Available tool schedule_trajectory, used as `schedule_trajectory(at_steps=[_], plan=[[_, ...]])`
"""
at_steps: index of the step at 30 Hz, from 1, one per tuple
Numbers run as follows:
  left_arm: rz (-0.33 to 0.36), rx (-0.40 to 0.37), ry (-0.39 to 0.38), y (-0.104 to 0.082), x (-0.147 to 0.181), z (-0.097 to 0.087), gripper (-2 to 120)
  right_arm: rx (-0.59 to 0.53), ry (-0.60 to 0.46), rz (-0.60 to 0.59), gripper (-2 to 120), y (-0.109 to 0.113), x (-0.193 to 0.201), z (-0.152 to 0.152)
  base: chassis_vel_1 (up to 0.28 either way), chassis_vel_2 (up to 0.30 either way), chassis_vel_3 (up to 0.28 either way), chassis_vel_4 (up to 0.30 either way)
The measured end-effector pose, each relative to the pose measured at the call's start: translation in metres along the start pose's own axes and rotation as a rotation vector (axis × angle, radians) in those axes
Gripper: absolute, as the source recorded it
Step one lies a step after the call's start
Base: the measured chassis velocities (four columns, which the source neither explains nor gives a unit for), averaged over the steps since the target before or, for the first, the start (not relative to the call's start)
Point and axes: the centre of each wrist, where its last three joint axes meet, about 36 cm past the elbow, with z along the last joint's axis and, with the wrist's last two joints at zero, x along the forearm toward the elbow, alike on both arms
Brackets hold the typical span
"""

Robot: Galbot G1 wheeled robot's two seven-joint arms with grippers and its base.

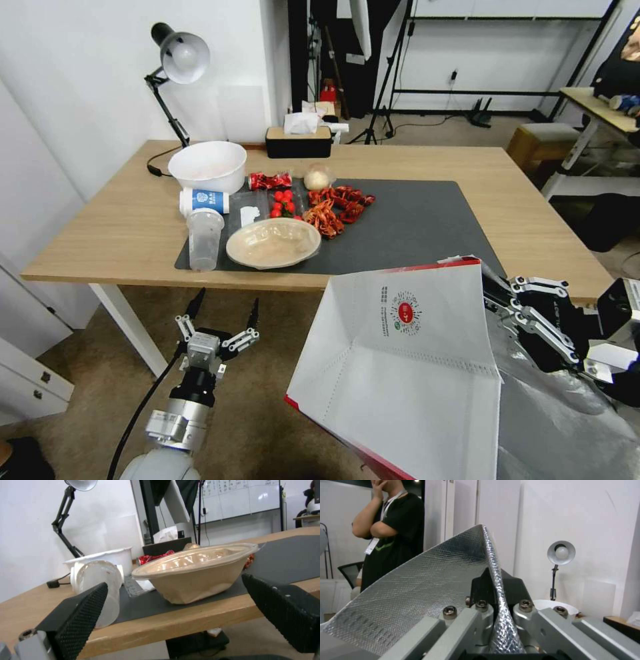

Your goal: Pick up the food delivery bag from the floor and place it on the table.

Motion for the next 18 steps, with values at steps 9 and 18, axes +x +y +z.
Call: schedule_trajectory(at_steps=[9,18], plan=[[0.0,-0.005,0.005,0.0,0.001,0.0,100,-0.008,-0.047,0.021,0,-0.002,-0.007,-0.005,0.0,0.0,0.0,0.0],[-0.001,-0.001,0.001,-0.002,-0.001,0.0,100,0.001,-0.179,0.208,0,0.001,-0.036,-0.018,0.0,0.0,0.0,0.0]])
